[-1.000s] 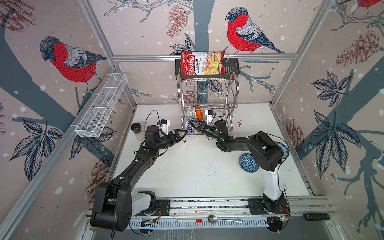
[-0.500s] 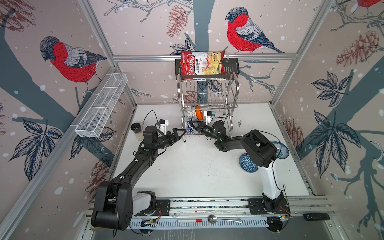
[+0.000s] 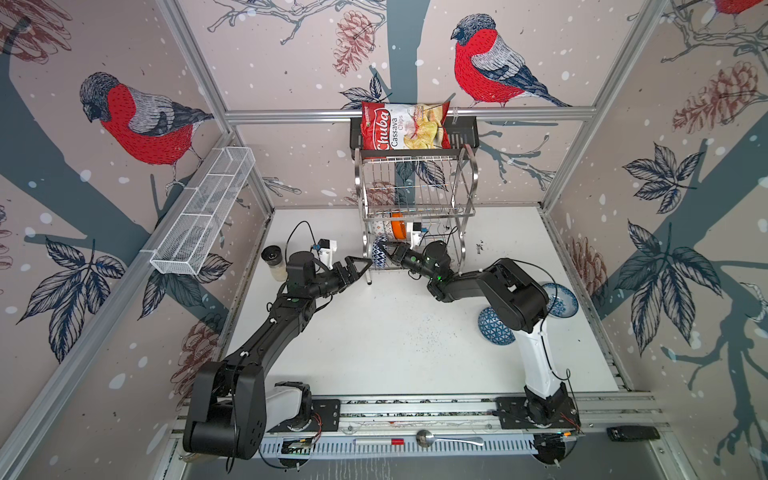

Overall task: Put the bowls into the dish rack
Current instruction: 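Lower the orange-red patterned bowl into the rack slots beside the orange bowl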

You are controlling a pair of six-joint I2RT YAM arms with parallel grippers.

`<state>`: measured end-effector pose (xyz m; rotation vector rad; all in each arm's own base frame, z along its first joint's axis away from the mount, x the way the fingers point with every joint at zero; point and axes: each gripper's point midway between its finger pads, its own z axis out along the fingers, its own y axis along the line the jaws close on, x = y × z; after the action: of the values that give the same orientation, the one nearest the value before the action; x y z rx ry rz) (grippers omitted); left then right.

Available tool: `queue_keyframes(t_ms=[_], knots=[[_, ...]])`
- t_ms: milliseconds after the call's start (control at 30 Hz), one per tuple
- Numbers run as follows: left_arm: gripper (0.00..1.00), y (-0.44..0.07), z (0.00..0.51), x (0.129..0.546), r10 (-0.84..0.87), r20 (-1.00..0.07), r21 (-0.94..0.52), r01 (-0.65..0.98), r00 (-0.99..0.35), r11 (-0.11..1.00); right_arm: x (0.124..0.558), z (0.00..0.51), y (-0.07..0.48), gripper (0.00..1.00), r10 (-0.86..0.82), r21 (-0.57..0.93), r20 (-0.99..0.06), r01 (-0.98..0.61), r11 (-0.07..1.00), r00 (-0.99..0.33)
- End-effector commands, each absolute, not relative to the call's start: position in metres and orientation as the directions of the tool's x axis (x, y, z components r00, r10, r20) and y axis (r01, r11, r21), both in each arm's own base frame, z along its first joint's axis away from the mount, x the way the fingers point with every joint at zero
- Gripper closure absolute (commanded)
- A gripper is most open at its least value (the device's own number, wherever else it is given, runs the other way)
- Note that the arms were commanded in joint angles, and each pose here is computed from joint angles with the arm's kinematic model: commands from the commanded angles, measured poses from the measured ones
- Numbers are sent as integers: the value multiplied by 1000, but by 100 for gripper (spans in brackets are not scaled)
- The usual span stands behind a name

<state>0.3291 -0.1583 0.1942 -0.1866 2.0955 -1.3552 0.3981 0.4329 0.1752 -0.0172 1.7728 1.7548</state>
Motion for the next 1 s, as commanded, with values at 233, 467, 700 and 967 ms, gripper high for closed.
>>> queue_keyframes(t_ms=[233,467,700,967], knots=[[2,-158,199,331,-436,-449,-857,238,-780,457,400,172,425,96,418,894,-433,-438,91,-799],[2,-157,199,332,-438,-449,-857,237,-779,457,400,170,427,89,404,894,-437,-436,101,-803],[2,-156,197,332,-440,-443,-859,230,-781,458,403,169,427,82,401,895,-437,-433,106,-805],[2,-155,197,333,-441,-445,-858,230,-779,459,402,174,427,81,400,895,-437,-435,101,-806]])
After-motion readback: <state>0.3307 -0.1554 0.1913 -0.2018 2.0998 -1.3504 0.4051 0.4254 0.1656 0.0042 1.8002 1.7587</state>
